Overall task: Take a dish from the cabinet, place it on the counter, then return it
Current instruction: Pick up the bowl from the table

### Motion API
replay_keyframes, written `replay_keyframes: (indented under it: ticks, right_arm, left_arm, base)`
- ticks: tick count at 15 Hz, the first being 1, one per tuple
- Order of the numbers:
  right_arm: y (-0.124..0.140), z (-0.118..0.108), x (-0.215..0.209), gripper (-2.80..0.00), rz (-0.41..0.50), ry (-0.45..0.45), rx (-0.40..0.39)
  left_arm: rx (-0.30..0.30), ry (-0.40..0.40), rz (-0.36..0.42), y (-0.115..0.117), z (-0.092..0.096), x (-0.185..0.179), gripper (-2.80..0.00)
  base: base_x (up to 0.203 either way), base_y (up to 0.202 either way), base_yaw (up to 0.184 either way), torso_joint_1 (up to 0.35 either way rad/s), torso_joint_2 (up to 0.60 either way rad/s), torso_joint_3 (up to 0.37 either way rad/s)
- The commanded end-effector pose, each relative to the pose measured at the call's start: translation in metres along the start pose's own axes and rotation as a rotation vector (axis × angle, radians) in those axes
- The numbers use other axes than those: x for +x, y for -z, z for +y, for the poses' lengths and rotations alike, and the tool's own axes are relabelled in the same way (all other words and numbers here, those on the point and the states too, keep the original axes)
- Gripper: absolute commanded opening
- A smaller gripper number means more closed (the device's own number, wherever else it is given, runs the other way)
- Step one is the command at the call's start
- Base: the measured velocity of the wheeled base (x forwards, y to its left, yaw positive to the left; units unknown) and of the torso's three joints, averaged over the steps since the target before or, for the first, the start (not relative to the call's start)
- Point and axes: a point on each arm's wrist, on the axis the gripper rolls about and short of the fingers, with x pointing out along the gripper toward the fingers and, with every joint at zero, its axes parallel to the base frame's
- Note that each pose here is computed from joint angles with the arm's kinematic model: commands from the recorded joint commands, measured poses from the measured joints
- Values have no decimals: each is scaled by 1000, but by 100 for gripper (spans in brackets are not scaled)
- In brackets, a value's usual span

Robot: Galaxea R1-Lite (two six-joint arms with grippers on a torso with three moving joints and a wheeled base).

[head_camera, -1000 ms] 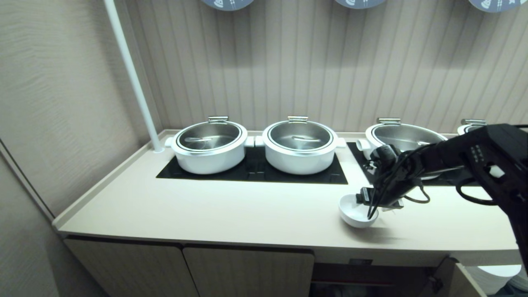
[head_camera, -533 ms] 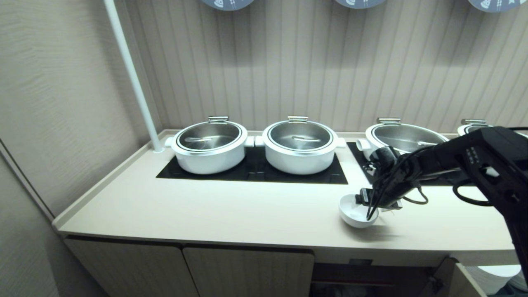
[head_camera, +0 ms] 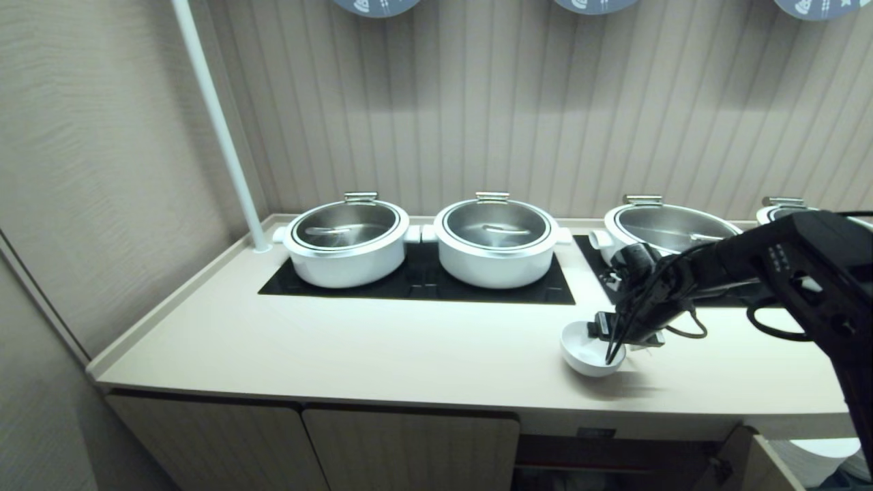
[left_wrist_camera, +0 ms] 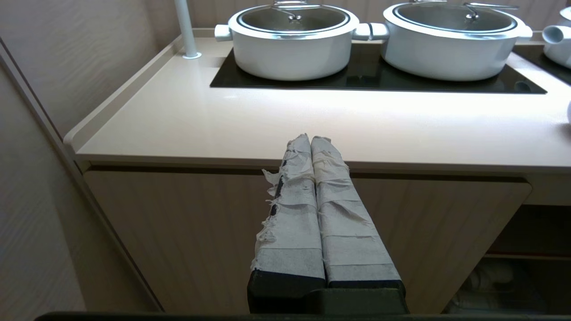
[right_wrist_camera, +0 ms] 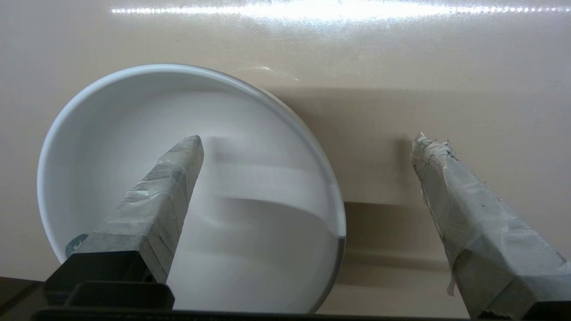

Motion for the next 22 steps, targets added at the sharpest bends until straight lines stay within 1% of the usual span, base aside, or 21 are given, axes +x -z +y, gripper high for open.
replay_keyframes:
  ticks: [1, 2, 3, 9, 18, 22]
  right_arm:
    - [0, 0, 0, 0, 2, -1, 0]
    - [0, 0, 0, 0, 2, 0, 0]
    - [0, 0, -1, -280, 2, -2, 1]
    - [-2, 1, 0, -280, -23, -8, 4]
    - [-1, 0, 2, -280, -18, -5, 3]
    - [-3, -2, -5, -280, -31, -5, 8]
  left_arm:
    - [0, 0, -1, 0, 0, 0, -280]
    - [0, 0, -1, 0, 0, 0, -280]
    - [0, 0, 0, 0, 0, 0, -280]
    - [0, 0, 0, 0, 0, 0, -280]
    - [0, 0, -1, 0, 0, 0, -280]
    - [0, 0, -1, 0, 0, 0, -280]
  base:
    - [0, 0, 0, 0, 0, 0]
    - [0, 0, 0, 0, 0, 0]
    - [0, 0, 0, 0, 0, 0]
    - [0, 0, 0, 0, 0, 0]
    - [0, 0, 0, 0, 0, 0]
    - [0, 0, 0, 0, 0, 0]
